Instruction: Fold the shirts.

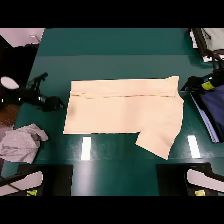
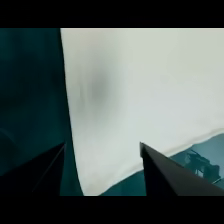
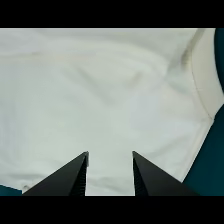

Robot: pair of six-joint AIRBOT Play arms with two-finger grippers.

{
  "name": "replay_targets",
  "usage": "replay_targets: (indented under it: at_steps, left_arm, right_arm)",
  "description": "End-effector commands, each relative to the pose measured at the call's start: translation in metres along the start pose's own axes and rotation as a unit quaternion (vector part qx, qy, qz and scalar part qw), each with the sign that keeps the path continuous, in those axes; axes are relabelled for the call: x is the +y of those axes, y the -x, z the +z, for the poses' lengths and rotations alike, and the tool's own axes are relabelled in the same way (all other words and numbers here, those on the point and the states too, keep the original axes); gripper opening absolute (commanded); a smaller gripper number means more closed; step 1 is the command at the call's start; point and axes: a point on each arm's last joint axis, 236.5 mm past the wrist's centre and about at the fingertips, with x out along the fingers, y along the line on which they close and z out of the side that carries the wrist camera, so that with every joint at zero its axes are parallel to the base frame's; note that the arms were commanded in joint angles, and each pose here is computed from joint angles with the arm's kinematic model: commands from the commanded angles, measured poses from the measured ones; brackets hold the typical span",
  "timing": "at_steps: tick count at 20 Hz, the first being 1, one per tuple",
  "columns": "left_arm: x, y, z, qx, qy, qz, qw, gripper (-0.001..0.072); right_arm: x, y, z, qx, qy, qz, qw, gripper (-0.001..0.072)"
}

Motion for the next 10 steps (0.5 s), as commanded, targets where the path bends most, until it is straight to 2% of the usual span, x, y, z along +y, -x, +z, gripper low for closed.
replay_targets:
  at_steps: [1,10]
  left_arm:
    - [0.007,-0.021,-0.061,0.035,0.026,0.003,0.999,0.0542]
    - [0.006,-0.041,-0.082,0.040,0.060,-0.015,0.997,0.0541]
  right_arm:
    - [0.013,0.020,-0.008,-0.010,0.013,0.009,1.000,0.0329]
    - [0.016,0.024,-0.020,0.011,0.015,0.012,1.000,0.0329]
